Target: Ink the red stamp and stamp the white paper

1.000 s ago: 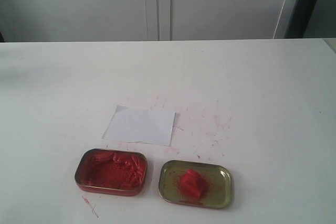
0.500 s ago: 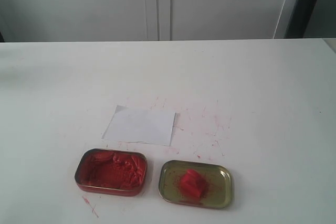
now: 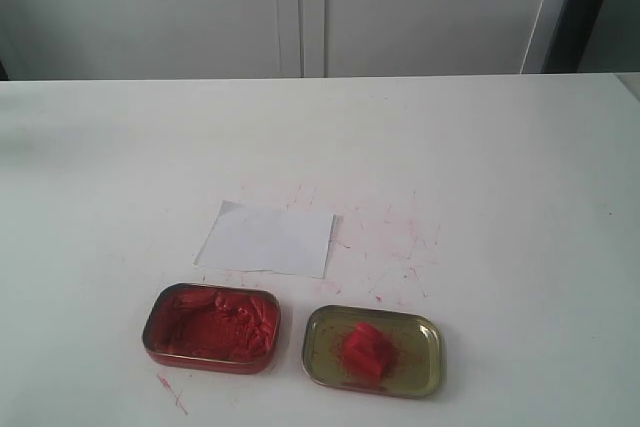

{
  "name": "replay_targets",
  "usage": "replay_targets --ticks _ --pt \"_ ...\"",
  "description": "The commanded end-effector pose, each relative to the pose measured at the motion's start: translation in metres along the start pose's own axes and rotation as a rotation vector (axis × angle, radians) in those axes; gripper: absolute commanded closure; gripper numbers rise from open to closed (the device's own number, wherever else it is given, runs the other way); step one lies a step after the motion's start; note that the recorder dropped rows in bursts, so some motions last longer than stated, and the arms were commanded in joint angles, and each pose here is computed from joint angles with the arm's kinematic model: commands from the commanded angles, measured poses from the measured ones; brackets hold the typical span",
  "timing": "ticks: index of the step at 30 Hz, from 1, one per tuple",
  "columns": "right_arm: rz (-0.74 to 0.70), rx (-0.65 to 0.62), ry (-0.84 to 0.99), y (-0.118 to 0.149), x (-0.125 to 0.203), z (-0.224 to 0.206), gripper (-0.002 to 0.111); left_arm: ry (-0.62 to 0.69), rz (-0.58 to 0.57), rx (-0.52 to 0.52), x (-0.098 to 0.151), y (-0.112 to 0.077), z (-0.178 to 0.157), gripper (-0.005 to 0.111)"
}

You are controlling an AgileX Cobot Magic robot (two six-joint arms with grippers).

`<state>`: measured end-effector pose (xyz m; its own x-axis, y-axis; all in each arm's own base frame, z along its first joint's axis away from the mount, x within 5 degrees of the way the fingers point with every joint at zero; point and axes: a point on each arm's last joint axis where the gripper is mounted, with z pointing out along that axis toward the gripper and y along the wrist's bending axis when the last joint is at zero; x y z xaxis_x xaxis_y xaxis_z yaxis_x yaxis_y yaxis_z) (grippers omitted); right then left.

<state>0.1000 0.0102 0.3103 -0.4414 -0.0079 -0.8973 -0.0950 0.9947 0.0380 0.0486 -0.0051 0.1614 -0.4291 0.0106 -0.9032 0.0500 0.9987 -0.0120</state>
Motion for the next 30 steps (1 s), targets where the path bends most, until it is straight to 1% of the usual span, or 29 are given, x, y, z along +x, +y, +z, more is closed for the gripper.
replay_targets --ticks 1,8,13,21,26,30 --pt "0.012 -0.016 0.130 0.001 -0.004 0.011 0.108 0.004 -0.012 0.002 0.002 0.000 0.001 0.107" --pt "0.072 -0.055 0.302 0.004 -0.004 0.037 0.108 0.004 -0.012 0.002 0.002 0.000 0.001 0.107" --pt "0.083 -0.061 0.410 0.004 -0.002 0.054 0.108 0.004 -0.012 0.002 0.002 0.000 0.001 0.107" --pt "0.090 -0.142 0.505 0.010 -0.008 0.077 0.108 0.004 -0.012 0.002 0.002 0.000 0.001 0.107" --pt "0.084 -0.177 0.561 0.013 -0.004 0.089 0.108 0.004 -0.012 0.002 0.002 0.000 0.001 0.107" --pt "0.037 -0.222 0.610 0.023 0.000 0.098 0.108 0.004 -0.012 0.002 0.002 0.000 0.001 0.107"
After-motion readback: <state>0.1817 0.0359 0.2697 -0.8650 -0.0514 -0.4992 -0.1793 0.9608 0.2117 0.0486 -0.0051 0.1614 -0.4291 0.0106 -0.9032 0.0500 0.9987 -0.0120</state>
